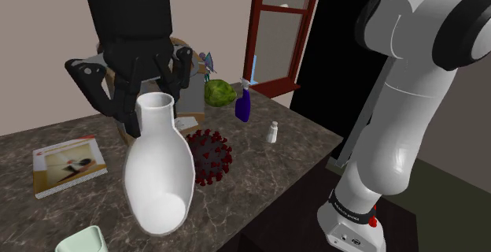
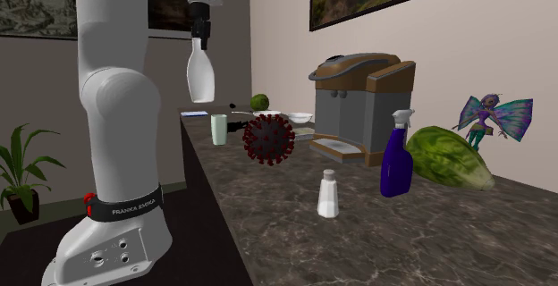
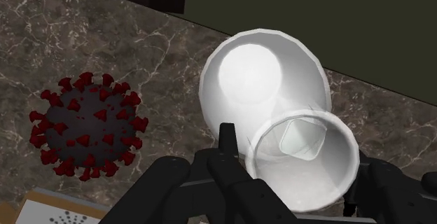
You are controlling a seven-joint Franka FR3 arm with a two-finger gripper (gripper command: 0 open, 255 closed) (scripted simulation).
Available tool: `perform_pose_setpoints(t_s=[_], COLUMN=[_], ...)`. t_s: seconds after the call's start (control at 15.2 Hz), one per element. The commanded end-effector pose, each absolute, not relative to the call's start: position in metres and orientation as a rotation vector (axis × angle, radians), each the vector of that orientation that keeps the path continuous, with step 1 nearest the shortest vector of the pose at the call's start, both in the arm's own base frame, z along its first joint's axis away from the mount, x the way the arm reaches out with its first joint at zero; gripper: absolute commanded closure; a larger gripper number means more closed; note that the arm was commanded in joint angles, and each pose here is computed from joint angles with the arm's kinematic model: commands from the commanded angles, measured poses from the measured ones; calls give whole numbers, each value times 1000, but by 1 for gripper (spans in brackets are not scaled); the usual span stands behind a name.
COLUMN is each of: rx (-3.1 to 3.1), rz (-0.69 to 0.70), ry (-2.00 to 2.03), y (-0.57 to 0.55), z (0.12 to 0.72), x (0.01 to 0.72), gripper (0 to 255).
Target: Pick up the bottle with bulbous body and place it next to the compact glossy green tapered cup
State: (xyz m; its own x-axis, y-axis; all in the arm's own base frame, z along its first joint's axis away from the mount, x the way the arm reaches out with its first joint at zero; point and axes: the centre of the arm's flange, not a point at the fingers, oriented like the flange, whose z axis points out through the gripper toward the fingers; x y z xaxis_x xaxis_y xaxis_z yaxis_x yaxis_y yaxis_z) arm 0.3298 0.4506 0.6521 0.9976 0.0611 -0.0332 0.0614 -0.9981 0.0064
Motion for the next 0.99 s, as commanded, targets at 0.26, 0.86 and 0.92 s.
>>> perform_pose_setpoints(t_s=[0.26,0.86,0.92], rx=[3133,3133,3133], rz=[-51,-51,-51], ry=[96,96,96], y=[450,450,450], z=[620,573,567], x=[330,330,330], gripper=[255,255,255])
